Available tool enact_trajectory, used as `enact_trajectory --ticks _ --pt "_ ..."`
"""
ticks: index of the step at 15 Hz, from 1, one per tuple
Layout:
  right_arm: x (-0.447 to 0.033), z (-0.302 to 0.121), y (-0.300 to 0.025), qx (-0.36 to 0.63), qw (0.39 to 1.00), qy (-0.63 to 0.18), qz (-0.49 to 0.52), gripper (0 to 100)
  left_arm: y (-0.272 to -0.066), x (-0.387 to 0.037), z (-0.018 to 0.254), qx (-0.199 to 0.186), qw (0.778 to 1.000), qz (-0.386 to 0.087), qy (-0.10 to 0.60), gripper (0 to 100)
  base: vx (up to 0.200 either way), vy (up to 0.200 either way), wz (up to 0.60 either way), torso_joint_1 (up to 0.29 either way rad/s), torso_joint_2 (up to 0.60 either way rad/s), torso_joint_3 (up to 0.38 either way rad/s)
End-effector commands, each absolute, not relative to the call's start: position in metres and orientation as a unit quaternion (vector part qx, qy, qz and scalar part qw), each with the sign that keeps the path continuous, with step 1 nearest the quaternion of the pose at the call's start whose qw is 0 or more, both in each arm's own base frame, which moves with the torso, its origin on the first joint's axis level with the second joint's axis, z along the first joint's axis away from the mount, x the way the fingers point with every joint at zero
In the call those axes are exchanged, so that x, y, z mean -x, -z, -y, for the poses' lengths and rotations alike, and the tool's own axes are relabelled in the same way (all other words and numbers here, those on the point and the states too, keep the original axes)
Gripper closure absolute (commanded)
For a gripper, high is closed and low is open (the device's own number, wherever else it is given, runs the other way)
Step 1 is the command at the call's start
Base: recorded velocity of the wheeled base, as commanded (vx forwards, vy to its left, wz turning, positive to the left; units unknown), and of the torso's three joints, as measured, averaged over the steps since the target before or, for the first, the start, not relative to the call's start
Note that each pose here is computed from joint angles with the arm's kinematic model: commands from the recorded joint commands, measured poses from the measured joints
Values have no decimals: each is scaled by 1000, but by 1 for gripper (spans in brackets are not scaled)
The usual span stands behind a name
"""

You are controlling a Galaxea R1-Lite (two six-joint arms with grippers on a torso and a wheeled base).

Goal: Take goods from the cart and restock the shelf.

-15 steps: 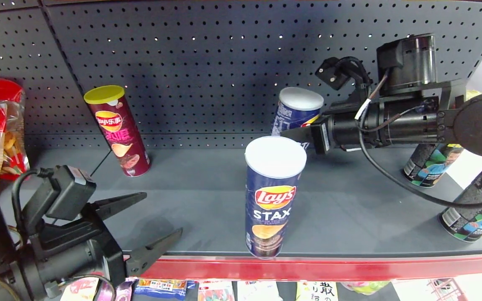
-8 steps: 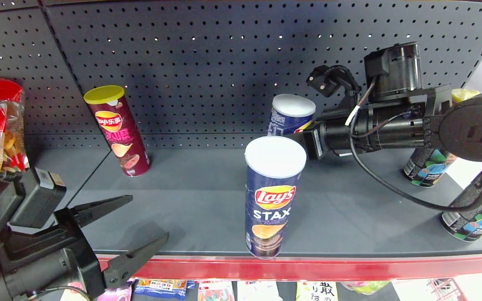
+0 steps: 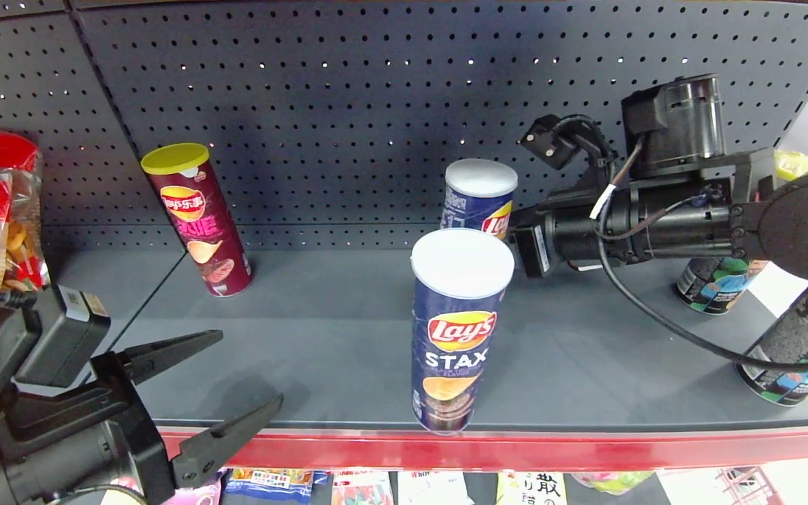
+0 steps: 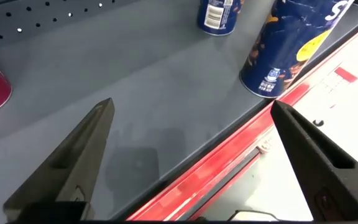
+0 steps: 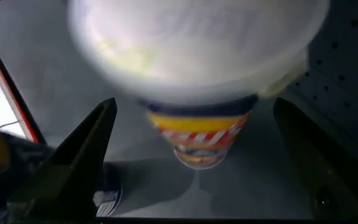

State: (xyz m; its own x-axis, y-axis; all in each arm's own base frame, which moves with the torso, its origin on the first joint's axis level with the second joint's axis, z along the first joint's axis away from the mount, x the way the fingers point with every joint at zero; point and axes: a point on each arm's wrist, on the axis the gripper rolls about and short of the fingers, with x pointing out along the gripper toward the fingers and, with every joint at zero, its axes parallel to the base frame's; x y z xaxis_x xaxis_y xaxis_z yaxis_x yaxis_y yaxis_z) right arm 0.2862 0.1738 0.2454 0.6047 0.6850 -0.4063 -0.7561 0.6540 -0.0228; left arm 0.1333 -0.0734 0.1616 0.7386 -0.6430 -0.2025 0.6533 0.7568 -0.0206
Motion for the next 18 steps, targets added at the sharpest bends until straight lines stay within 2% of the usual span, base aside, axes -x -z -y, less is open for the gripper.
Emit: enact_trajectory --ticks 1,7,12,18 --pt "-265 -162 -256 94 896 -399 -174 0 -159 -136 75 -27 931 -107 349 0 0 0 0 0 0 0" --pt "-190 -117 -259 71 912 -365 -172 0 -149 -146 82 -35 927 -139 347 0 0 0 0 0 0 0" --pt "-113 -70 -230 73 923 -343 -160 0 -142 -169 102 -43 916 -168 362 0 0 0 0 0 0 0" --pt "-61 -37 -227 54 949 -295 -95 0 -130 -185 122 -61 902 -194 382 0 0 0 0 0 0 0"
